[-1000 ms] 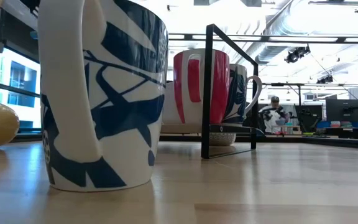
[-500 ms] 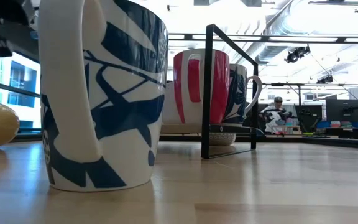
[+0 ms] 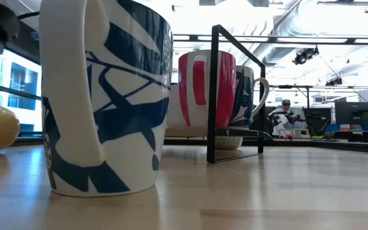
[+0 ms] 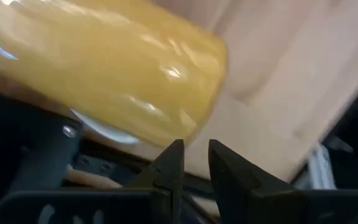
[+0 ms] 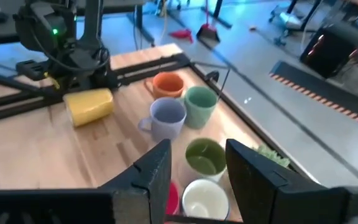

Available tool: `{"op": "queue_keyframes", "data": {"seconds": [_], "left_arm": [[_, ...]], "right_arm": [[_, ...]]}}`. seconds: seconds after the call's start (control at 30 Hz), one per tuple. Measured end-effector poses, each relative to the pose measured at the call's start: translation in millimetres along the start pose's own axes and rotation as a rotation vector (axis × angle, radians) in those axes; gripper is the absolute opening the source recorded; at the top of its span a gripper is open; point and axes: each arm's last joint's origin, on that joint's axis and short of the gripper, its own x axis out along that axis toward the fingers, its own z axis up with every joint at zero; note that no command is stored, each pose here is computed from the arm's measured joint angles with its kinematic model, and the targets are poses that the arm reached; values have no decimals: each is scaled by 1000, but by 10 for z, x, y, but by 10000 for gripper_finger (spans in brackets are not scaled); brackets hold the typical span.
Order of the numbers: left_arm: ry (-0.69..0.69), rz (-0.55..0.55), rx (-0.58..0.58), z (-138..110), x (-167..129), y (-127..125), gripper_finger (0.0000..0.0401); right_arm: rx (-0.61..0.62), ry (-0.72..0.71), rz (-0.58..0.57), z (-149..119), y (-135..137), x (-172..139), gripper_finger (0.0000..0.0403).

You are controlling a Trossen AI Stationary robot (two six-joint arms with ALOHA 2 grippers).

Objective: Place coffee mugs
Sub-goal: Put the yellow mug on the shelf

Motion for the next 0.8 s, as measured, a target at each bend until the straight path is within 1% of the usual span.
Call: {"op": "queue_keyframes", "data": {"seconds": [0.07, 0.17, 0.3, 0.37, 0.4, 0.5, 0.6, 0.67, 0.73, 0.8], "left_arm": [[-15, 40, -12, 14, 46, -34, 72], [13, 96, -15, 21, 139, -98, 78], [37, 130, -38, 9, 245, -210, 82], [36, 109, -55, 4, 283, -274, 84], [39, 92, -63, 3, 276, -304, 86], [44, 84, -113, -4, 223, -366, 90], [-22, 31, -152, -8, 89, -475, 90], [-54, 27, -159, -30, 37, -523, 90], [-90, -2, -183, -35, -32, -610, 90], [-98, -14, -189, -53, -86, -684, 90]], "right_arm": [[2, 23, 16, 0, -2, 14, 138], [2, 33, 24, -1, -1, 18, 138], [0, 46, 39, -7, 6, 13, 138], [-7, 55, 47, -9, 7, 13, 138], [-13, 60, 53, -11, 9, 13, 138], [-33, 72, 65, -14, 12, 12, 138], [-53, 77, 72, -14, 8, 9, 138], [-72, 77, 74, -14, 8, 9, 138], [-77, 80, 78, -15, 10, 9, 138], [-85, 79, 77, -14, 8, 11, 138]]}}
